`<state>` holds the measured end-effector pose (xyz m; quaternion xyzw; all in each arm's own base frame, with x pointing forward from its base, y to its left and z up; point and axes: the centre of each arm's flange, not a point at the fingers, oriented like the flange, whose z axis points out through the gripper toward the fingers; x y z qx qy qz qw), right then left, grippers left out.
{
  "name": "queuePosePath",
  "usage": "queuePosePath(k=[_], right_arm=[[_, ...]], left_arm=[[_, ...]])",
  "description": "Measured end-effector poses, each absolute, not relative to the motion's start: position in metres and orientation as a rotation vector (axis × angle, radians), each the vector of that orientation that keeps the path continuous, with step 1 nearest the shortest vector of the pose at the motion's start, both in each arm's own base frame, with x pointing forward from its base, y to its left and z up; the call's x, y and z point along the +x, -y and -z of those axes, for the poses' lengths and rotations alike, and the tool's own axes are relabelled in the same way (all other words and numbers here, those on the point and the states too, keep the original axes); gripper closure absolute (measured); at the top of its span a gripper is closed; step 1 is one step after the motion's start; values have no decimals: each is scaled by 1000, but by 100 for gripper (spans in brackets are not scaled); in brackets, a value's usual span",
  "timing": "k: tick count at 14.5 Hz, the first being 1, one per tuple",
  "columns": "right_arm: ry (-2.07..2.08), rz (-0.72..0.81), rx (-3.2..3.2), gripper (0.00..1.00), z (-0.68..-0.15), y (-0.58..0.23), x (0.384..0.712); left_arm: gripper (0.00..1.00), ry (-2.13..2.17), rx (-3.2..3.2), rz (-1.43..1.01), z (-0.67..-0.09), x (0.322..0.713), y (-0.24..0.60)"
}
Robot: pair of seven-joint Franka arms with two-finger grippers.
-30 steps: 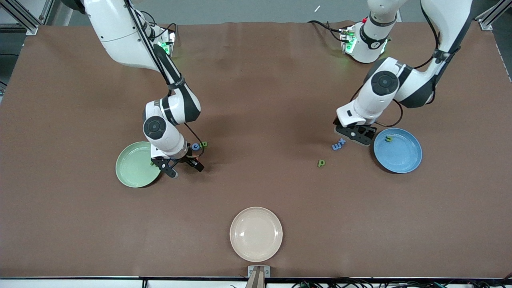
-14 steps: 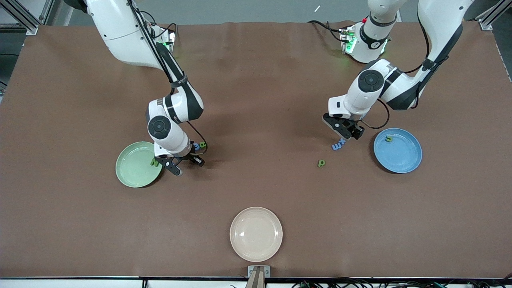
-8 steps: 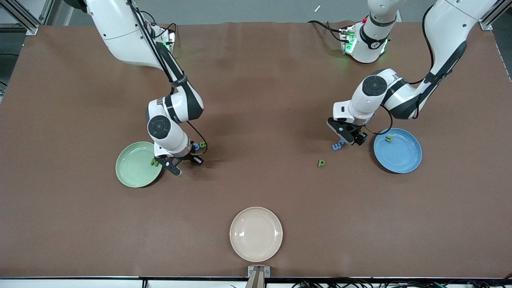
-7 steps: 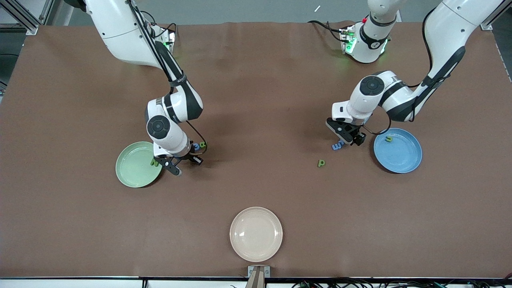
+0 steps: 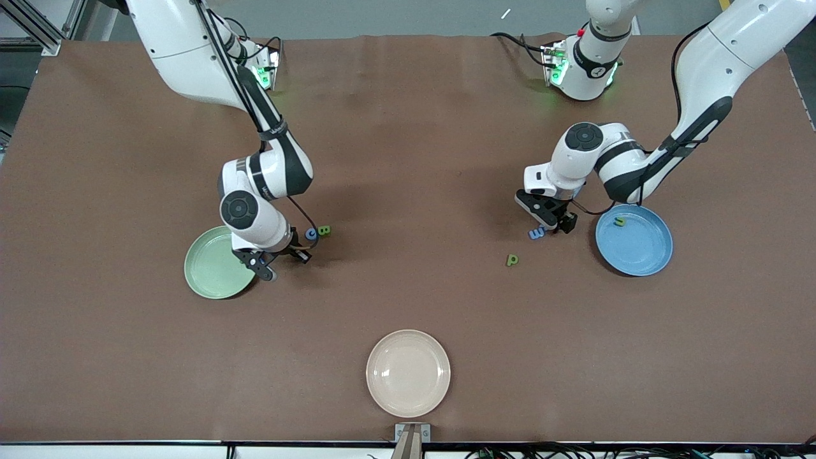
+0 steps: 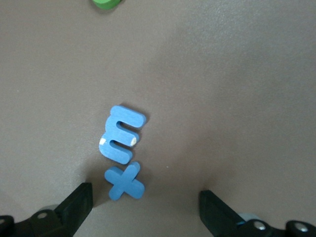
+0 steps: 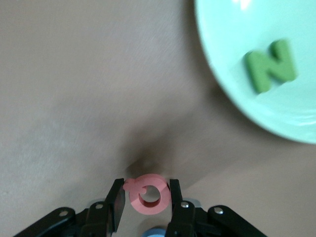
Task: Sort upper and lower case letters into plates
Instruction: 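Grasp the pink Q with the right gripper while the left gripper reaches x, then drop the Q into the green plate while the left gripper lowers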
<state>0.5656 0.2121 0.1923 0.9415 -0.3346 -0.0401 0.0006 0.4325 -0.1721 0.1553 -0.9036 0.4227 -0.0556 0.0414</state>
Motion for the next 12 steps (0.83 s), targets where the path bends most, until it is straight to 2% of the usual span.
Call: queuePosePath(k=[8, 12], right_arm=[[978, 219, 2991, 59, -243, -127, 584], [925, 226, 3008, 59, -244, -60, 585]], left_arm=[[1, -1302, -2750, 218, -166, 449, 166], [1, -1286, -2766, 248, -176, 454, 162]])
